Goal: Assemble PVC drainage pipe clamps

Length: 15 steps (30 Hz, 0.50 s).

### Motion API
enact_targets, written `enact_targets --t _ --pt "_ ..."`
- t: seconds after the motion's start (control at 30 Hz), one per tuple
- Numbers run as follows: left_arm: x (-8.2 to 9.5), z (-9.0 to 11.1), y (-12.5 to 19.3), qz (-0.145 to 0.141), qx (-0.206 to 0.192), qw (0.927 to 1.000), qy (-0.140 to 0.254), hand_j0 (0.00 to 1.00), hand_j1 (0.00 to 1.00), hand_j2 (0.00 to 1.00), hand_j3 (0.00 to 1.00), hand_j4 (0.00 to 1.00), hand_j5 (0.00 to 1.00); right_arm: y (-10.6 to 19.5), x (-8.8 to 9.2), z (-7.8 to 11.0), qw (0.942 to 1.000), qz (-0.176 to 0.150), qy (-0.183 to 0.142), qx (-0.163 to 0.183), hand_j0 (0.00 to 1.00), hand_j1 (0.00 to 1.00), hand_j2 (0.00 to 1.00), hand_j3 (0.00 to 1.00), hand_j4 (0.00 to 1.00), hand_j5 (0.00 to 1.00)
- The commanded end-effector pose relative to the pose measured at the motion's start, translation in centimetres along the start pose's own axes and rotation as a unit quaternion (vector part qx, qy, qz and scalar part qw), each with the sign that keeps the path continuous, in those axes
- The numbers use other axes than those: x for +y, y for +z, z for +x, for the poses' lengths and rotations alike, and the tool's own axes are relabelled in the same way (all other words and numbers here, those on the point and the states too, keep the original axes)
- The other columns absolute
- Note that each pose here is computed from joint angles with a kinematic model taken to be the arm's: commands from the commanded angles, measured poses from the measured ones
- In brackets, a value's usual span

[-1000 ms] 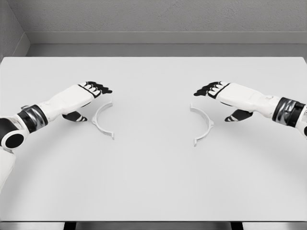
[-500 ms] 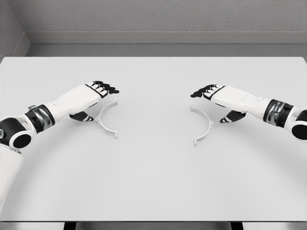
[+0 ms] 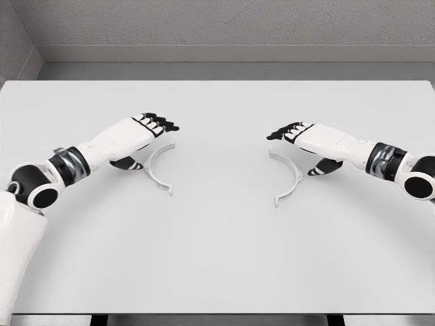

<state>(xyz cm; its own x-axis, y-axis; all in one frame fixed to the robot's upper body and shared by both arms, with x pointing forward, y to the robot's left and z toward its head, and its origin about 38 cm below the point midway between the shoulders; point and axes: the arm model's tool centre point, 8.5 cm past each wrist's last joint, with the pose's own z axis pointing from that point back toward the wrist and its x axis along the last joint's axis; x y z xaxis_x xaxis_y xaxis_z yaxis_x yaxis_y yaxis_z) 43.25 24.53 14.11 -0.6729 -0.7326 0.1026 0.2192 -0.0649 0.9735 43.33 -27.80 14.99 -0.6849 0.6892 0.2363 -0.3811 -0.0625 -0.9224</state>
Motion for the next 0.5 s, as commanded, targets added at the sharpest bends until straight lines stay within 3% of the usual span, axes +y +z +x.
enact_targets --t 0.0,0.2,0.47 --pt "0.0 0.3 -0.3 0.002 -0.001 1.0 0.002 1.0 1.0 1.0 1.0 1.0 1.0 0.0 -0.1 0.1 1.0 -0.001 -0.001 0.0 1.0 1.0 1.0 1.0 1.0 1.0" --pt "0.2 0.2 -0.4 0.008 0.002 1.0 0.003 1.0 1.0 1.0 1.0 1.0 1.0 -0.8 0.0 0.8 0.9999 -0.004 -0.003 -0.012 1.0 1.0 1.0 1.0 1.0 1.0" --pt "0.6 -2.0 -0.4 0.001 0.021 0.9997 0.009 1.0 1.0 1.0 1.0 1.0 1.0 -0.9 0.0 0.9 0.9999 -0.004 -0.004 -0.013 1.0 1.0 1.0 1.0 1.0 1.0"
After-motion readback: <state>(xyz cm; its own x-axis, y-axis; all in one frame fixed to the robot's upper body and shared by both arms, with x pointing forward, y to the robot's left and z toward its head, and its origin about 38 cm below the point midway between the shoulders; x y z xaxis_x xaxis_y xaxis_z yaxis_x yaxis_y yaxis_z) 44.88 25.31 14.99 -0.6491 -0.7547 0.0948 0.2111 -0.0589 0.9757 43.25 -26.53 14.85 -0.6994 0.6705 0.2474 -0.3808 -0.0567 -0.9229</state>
